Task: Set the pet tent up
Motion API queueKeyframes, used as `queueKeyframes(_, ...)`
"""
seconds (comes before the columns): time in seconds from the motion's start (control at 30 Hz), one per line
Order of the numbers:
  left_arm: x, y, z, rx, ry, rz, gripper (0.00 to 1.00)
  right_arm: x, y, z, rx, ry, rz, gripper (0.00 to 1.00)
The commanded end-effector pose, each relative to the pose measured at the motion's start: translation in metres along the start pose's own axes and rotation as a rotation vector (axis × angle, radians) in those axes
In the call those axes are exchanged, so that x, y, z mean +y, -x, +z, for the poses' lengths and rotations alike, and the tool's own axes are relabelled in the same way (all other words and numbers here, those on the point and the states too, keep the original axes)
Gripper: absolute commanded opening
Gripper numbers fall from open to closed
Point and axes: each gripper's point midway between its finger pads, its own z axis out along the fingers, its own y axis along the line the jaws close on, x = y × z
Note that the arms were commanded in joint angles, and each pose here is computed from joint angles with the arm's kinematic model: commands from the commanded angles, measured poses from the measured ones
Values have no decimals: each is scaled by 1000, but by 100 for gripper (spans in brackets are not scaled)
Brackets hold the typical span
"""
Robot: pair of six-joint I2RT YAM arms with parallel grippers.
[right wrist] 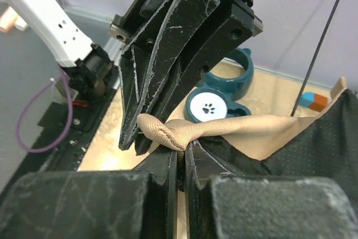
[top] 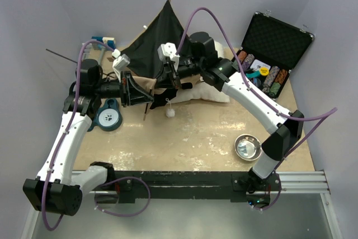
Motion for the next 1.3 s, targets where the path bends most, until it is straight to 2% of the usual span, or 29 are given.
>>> queueKeyframes(0.0, 24, -22, -4, 14, 117, -235, 0, 27, 56, -13, -54, 57, -274, 0)
queueKeyframes(0.23, 8, -12, -4, -19, 75, -185, 0, 23, 23, -5, 26, 77, -254, 0)
queueKeyframes(0.6, 12, -18, 3, -2, 115, -178, 0, 26, 38, 11, 7, 103, -273, 0)
queueKeyframes(0.73, 5, -2, 3, -43, 91, -140, 0, 32, 34, 5, 29, 95, -292, 1)
queueKeyframes(0.77, 1, 4, 4, -60, 73, -144, 0, 32, 30, 3, 42, 87, -293, 11)
queueKeyframes(0.83, -7, 17, 4, -91, 54, -109, 0, 35, 28, 0, 49, 78, -280, 40)
queueKeyframes(0.87, -10, 25, 4, -106, 46, -89, 0, 36, 28, -1, 53, 69, -274, 51)
queueKeyframes(0.93, -14, 37, 3, -126, 39, -65, 0, 30, 33, -4, 57, 18, -268, 65)
queueKeyframes(1.07, -25, 64, 1, -179, 29, 0, 0, 4, 57, -25, 7, -196, -266, 74)
queueKeyframes(1.27, -32, 130, -3, -297, 77, 163, 0, -24, 125, -84, -182, -557, -309, 84)
